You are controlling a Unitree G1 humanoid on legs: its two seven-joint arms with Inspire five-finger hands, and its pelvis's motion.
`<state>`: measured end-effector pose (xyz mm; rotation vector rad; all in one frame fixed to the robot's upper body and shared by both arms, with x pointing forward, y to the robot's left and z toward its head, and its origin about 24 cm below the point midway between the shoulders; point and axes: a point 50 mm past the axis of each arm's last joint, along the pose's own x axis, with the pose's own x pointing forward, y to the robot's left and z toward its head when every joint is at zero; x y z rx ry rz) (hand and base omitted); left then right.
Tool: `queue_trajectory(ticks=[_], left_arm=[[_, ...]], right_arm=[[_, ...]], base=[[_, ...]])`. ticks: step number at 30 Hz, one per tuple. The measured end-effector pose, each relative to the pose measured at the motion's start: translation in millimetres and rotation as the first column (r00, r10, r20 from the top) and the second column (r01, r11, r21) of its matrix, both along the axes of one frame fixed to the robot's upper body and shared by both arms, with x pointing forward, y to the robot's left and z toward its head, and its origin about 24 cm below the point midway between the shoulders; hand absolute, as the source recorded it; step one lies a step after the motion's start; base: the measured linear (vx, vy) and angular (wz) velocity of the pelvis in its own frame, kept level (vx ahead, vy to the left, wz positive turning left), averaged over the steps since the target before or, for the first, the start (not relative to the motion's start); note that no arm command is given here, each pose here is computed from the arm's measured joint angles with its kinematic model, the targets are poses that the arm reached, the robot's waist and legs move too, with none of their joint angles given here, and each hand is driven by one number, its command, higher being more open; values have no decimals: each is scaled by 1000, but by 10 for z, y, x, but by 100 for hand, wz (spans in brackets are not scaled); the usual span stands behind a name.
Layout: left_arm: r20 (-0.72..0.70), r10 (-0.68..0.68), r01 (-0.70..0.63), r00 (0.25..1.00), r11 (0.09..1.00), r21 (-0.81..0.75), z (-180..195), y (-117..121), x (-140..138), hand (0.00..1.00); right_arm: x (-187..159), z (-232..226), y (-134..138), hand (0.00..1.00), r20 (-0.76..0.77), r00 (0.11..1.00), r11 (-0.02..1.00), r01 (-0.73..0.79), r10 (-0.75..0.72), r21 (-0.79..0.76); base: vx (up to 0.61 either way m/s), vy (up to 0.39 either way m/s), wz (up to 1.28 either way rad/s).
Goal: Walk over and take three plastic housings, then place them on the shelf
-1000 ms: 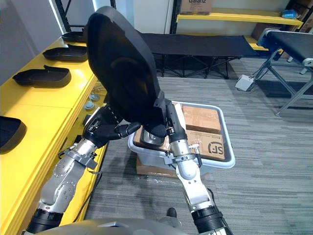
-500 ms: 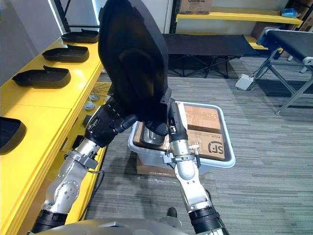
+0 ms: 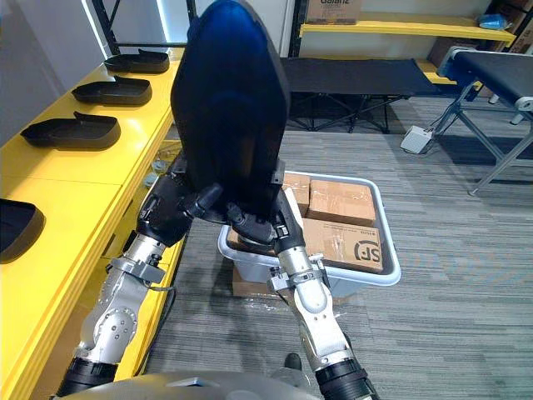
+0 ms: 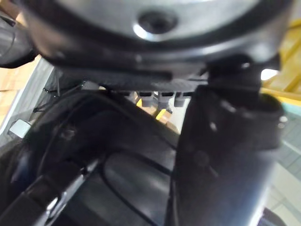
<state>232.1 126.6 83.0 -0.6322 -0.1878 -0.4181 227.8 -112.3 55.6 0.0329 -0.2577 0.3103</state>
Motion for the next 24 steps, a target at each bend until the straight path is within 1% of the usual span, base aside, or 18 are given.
queue_trajectory(ticks=[5,6,10,19,24], left_arm=[[-2,17,-17,1000,1000,-3,-23,17,-4,100],[-9,20,-20,1000,1000,-2,-40,21,-1,0],[-22,25,-25,999,1000,1,-67,24,2,0],[15,36,-37,999,999,37,-45,8,-7,0],[26,70,-71,997,997,29,-44,38,-5,0]], right_arm=[[-11,-16,43,0,-14,1000,1000,-24,24,6],[-16,-22,57,0,-18,999,1000,-30,30,5],[-32,-42,79,0,-28,999,999,-39,40,5],[-35,-48,84,0,-38,998,999,-39,40,26],[-61,-60,175,0,-48,997,997,-59,61,41]], base=[[0,0,0],[0,0,0],[0,0,0],[0,0,0],[0,0,0]])
